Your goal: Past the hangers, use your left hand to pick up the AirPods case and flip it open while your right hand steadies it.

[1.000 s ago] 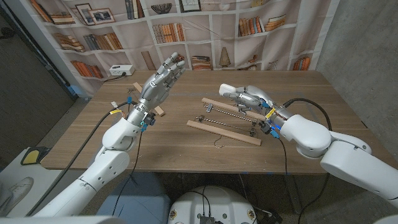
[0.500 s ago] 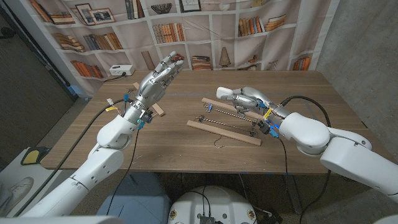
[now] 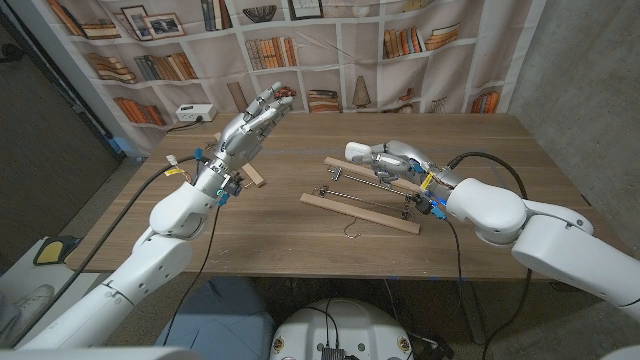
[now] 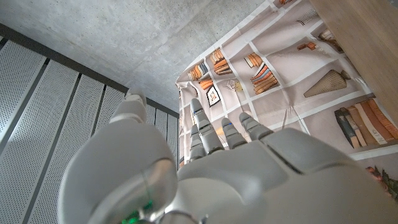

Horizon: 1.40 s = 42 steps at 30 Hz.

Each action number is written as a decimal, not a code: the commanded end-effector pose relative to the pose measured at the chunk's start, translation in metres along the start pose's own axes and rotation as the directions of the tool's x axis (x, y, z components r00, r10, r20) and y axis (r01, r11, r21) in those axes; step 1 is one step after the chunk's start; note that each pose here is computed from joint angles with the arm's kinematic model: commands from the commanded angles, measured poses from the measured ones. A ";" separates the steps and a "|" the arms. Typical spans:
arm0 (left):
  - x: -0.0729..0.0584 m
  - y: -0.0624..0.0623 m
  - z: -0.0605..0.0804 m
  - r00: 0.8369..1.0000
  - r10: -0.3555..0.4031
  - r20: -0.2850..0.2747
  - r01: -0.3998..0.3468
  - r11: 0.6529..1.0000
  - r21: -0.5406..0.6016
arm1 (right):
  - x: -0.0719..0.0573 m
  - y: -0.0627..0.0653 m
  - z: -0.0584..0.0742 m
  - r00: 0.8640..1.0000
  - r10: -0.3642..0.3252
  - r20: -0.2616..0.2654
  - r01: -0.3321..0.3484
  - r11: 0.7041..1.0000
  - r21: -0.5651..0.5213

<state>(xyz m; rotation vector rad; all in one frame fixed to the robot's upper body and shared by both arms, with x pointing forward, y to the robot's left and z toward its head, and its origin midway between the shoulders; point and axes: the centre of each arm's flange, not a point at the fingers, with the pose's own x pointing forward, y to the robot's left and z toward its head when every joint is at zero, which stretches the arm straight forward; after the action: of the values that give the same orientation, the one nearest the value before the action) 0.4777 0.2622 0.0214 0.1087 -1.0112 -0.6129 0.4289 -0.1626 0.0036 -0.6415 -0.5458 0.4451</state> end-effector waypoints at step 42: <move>0.012 -0.012 0.025 0.996 0.037 -0.086 0.010 0.872 0.490 | 0.018 -0.005 0.003 0.997 0.077 -0.009 -0.077 0.996 -0.034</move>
<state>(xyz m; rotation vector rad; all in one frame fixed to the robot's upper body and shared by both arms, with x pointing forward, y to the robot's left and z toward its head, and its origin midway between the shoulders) 0.4605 0.2547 0.0370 0.4638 -1.0545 -0.3842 0.4399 -0.1562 0.0141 -0.6895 -0.5295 0.4981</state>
